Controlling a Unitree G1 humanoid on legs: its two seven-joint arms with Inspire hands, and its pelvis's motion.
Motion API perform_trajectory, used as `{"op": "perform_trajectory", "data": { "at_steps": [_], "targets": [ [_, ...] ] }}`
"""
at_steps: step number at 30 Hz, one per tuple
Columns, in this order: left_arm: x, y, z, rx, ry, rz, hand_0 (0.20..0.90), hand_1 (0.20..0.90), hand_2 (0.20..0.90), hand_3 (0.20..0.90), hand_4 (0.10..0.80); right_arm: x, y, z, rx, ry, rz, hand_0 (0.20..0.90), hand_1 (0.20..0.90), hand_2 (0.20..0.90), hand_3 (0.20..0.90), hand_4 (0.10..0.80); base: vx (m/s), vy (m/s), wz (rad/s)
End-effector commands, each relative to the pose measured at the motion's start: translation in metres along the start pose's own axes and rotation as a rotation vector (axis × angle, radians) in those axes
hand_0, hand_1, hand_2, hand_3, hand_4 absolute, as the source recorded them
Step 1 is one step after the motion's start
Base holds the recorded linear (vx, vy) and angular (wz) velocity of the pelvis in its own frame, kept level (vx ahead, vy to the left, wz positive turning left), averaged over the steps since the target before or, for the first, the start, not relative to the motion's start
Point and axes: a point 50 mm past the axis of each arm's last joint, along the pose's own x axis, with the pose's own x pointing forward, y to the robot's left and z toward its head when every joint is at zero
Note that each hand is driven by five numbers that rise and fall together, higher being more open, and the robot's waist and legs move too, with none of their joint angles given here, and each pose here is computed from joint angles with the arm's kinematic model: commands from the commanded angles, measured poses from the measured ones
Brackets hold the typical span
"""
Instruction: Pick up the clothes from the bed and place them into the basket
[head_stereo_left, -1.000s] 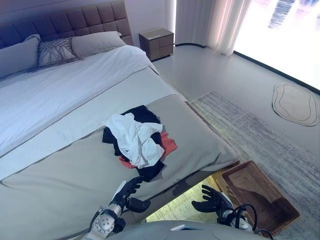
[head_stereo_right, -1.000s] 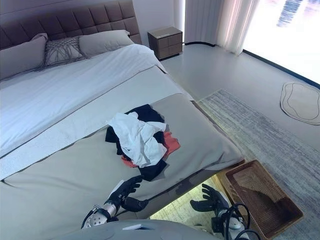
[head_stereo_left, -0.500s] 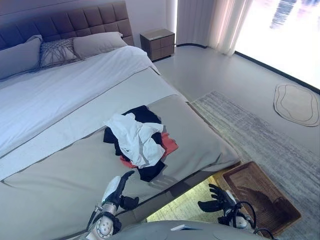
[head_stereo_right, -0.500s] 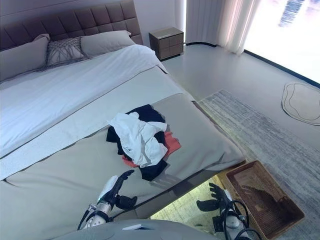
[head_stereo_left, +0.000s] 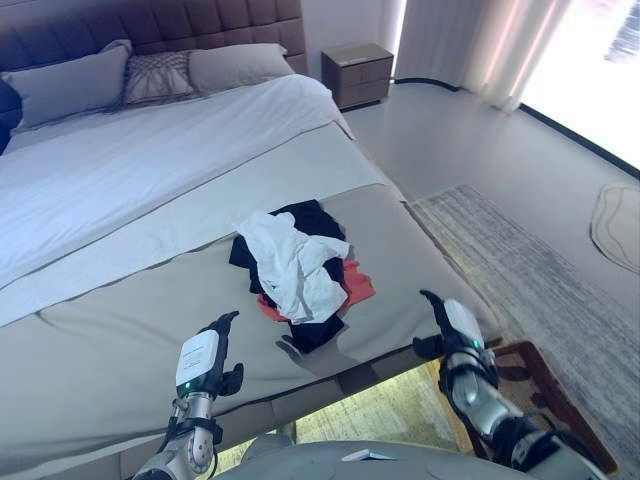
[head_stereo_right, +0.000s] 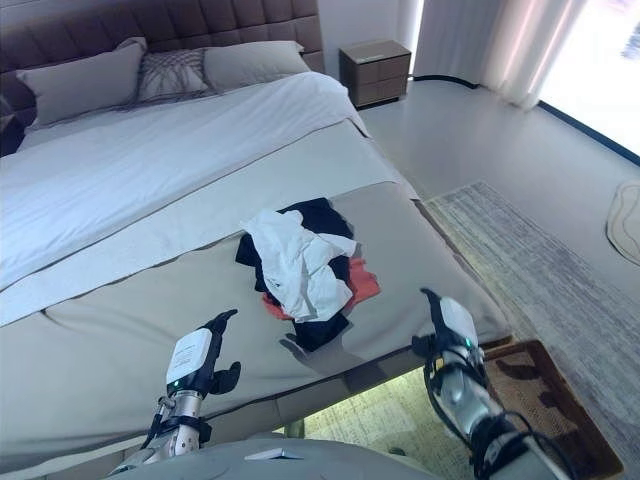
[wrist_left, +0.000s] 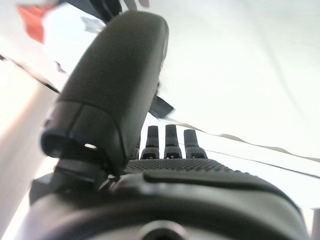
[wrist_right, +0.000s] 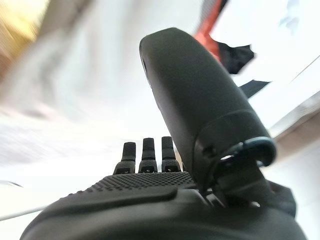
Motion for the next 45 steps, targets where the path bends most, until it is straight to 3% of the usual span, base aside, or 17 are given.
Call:
{"op": "perform_trajectory", "data": {
  "at_steps": [1,6,10,21,28,41,42,43,44,45],
  "targets": [
    [0.055,0.064,0.008,-0.013,-0.055,0.29,0.9,0.9,0.9,0.9,0.8,0.045,-0.055,0.072,-0.009,-0.235,-0.156,0.9,0.9,0.9,0.9,0.8,-0.04,-0.006,0.18],
    [0.068,0.085,0.018,-0.126,-0.068,0.357,0.9,0.9,0.9,0.9,0.8,0.067,-0.104,0.131,-0.104,-0.365,-0.316,0.9,0.9,0.9,0.9,0.8,-0.085,0.031,0.29],
    [0.083,0.107,0.047,-0.209,-0.21,0.442,0.9,0.9,0.9,0.9,0.8,0.08,-0.153,0.164,-0.114,-0.381,-0.464,0.9,0.9,0.9,0.9,0.8,-0.238,0.056,0.35],
    [0.088,0.146,0.087,-0.469,-0.388,0.604,0.9,0.9,0.9,0.9,0.8,0.088,-0.226,0.201,-0.214,-0.343,-0.647,0.9,0.9,0.9,0.9,0.8,-0.098,0.089,0.24],
    [0.09,0.164,0.109,-0.54,-0.494,0.629,0.9,0.9,0.9,0.9,0.8,0.088,-0.262,0.205,-0.224,-0.255,-0.691,0.9,0.9,0.9,0.9,0.8,-0.077,0.058,0.1],
    [0.085,0.176,0.12,-0.59,-0.569,0.669,0.9,0.9,0.9,0.9,0.8,0.085,-0.303,0.181,-0.283,-0.016,-0.724,0.9,0.9,0.9,0.9,0.8,-0.032,0.019,0.02],
    [0.085,0.175,0.12,-0.591,-0.568,0.668,0.9,0.9,0.9,0.9,0.8,0.084,-0.306,0.179,-0.285,-0.008,-0.725,0.818,0.818,0.818,0.804,0.704,0.0,0.0,0.0],
    [0.085,0.175,0.12,-0.592,-0.566,0.664,0.9,0.9,0.9,0.9,0.8,0.084,-0.308,0.178,-0.282,-0.003,-0.727,0.542,0.542,0.542,0.483,0.383,0.0,0.0,0.0],
    [0.085,0.174,0.12,-0.593,-0.564,0.66,0.9,0.9,0.9,0.9,0.8,0.083,-0.311,0.177,-0.28,-0.004,-0.735,0.331,0.331,0.331,0.236,0.136,0.02,0.021,0.03],
    [0.085,0.173,0.119,-0.59,-0.56,0.655,0.9,0.9,0.9,0.9,0.8,0.082,-0.314,0.177,-0.281,-0.008,-0.743,0.3,0.3,0.3,0.2,0.1,0.018,0.015,0.04]
  ]
}}
